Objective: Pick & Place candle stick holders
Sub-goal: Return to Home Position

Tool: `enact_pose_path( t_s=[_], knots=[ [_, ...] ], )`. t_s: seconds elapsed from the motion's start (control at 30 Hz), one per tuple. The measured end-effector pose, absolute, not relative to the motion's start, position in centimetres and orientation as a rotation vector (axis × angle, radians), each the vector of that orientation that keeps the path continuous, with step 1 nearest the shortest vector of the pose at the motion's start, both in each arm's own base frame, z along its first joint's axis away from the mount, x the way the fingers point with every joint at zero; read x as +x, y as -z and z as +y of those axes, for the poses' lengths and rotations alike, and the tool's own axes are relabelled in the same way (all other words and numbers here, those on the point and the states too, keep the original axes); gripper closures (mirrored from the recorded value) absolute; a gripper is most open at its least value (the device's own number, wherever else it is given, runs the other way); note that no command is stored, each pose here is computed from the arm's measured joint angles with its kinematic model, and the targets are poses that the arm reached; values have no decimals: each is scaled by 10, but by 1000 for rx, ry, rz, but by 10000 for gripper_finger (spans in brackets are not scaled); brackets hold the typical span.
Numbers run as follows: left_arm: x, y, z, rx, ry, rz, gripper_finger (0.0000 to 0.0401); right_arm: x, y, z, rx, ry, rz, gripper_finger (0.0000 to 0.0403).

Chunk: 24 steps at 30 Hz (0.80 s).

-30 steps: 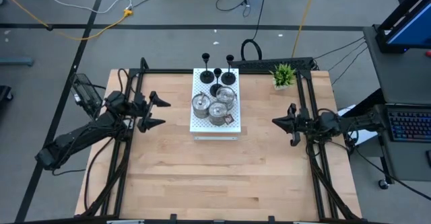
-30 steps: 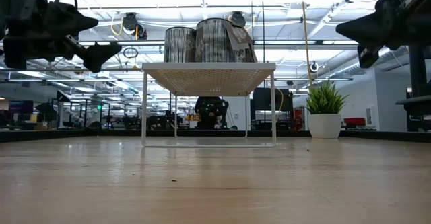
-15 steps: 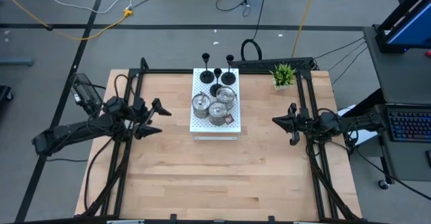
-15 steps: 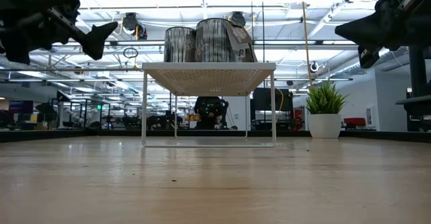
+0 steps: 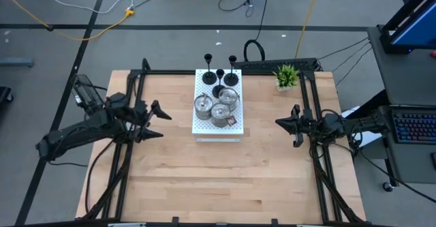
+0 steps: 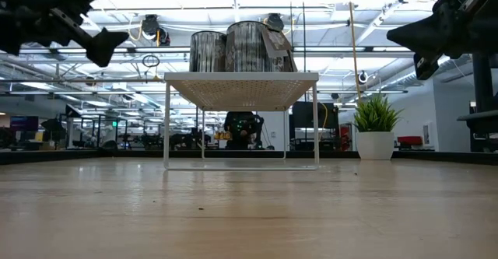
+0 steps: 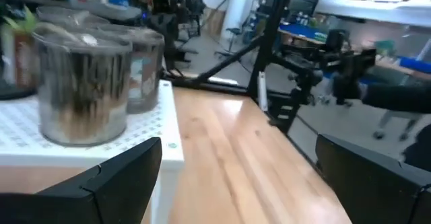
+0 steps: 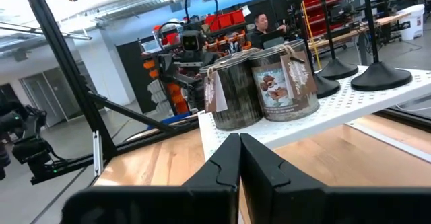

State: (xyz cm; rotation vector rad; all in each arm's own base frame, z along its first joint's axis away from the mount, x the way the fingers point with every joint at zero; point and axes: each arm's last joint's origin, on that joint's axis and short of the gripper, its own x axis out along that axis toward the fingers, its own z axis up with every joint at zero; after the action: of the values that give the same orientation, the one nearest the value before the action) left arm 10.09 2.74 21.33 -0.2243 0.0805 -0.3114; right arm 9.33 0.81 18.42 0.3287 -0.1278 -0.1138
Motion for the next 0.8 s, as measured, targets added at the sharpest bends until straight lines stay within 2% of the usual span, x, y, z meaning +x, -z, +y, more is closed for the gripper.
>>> enact_pose_path(
  t_s=[0.13,0.27,0.43,0.63,0.8],
  knots=[
    [87,-220,21,-150,261,5,2,93,-184,8,329,113,-127,403],
    [74,-217,15,-168,200,-3,2,93,-184,8,326,114,-126,403],
    [79,-218,13,-156,158,-15,2,93,-183,8,326,119,-121,403],
    [85,-206,10,-153,91,10,2,93,-183,7,322,166,-126,403],
    [91,-190,6,-156,104,1,2,93,-183,7,312,168,-125,403]
  ],
)
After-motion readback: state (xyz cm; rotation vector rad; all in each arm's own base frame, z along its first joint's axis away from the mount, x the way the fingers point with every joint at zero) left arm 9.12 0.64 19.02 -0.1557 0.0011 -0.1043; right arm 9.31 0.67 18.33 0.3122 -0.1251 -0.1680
